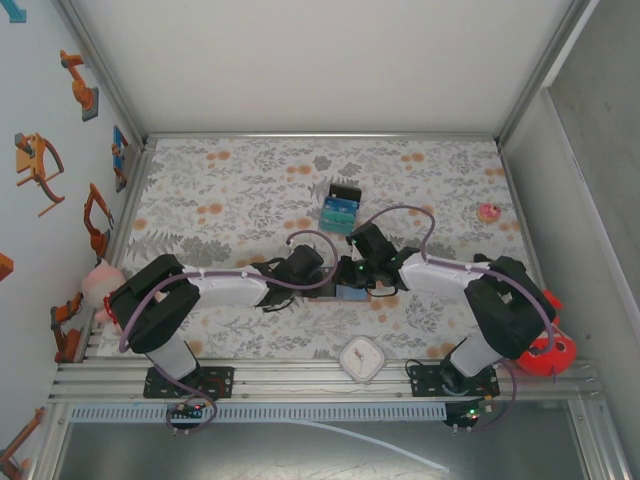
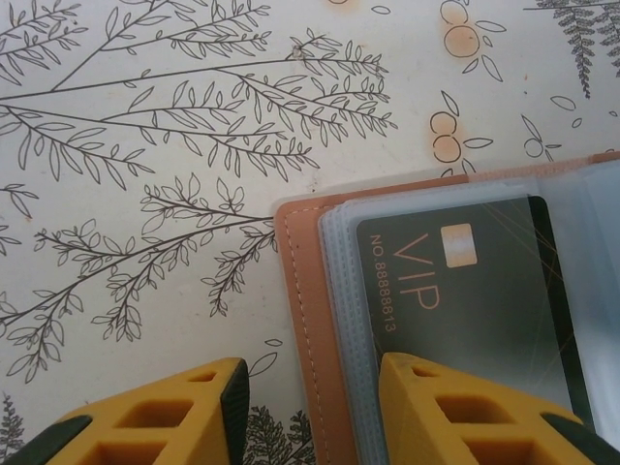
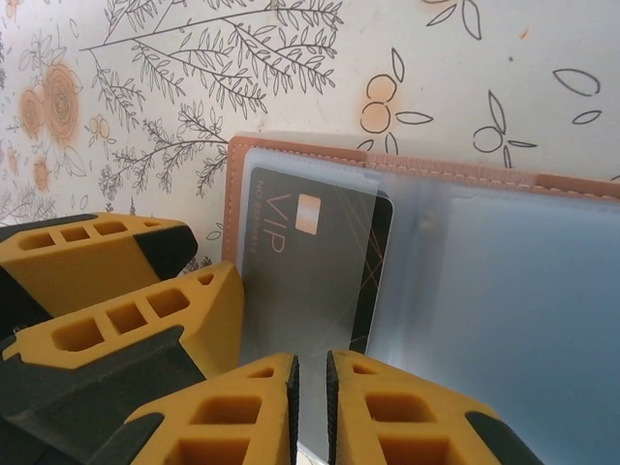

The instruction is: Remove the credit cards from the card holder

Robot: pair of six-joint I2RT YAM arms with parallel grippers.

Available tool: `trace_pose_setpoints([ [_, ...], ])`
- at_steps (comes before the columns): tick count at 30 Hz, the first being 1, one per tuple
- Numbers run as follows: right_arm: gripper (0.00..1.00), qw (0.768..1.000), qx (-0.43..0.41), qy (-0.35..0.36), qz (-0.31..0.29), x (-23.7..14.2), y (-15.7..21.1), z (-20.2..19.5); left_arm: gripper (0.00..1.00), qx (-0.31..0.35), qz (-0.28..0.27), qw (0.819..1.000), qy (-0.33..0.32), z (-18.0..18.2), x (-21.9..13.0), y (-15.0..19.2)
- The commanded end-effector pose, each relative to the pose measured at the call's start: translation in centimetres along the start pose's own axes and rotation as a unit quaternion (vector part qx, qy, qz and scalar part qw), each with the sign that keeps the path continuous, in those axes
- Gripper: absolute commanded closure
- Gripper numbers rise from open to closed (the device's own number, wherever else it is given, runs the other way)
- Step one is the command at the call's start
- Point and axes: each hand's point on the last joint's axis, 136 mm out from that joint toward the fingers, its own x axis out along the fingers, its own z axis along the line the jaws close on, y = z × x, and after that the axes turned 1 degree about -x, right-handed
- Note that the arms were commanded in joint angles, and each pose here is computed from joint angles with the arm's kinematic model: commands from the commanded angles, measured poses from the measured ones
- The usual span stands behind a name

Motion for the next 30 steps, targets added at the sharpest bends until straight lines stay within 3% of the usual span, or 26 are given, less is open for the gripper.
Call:
trace_pose_setpoints([
  [1, 0.84, 1.000, 0.026, 0.001, 0.008, 0.4, 0.4, -0.9, 0.62, 0.002, 0.042, 0.999, -0.016, 0.8, 0.8, 2.4],
  [16, 0.84, 0.998, 0.055, -0.005, 0.018, 1.2, 1.1, -2.1, 0.66, 0.000, 0.044, 0.999, -0.017, 0.8, 0.6, 2.6],
  [30, 0.85, 0.995, 0.057, -0.076, 0.005, 0.9, 0.6, -0.3, 0.71, 0.004, 0.046, 0.999, -0.017, 0.5, 0.5, 2.7],
])
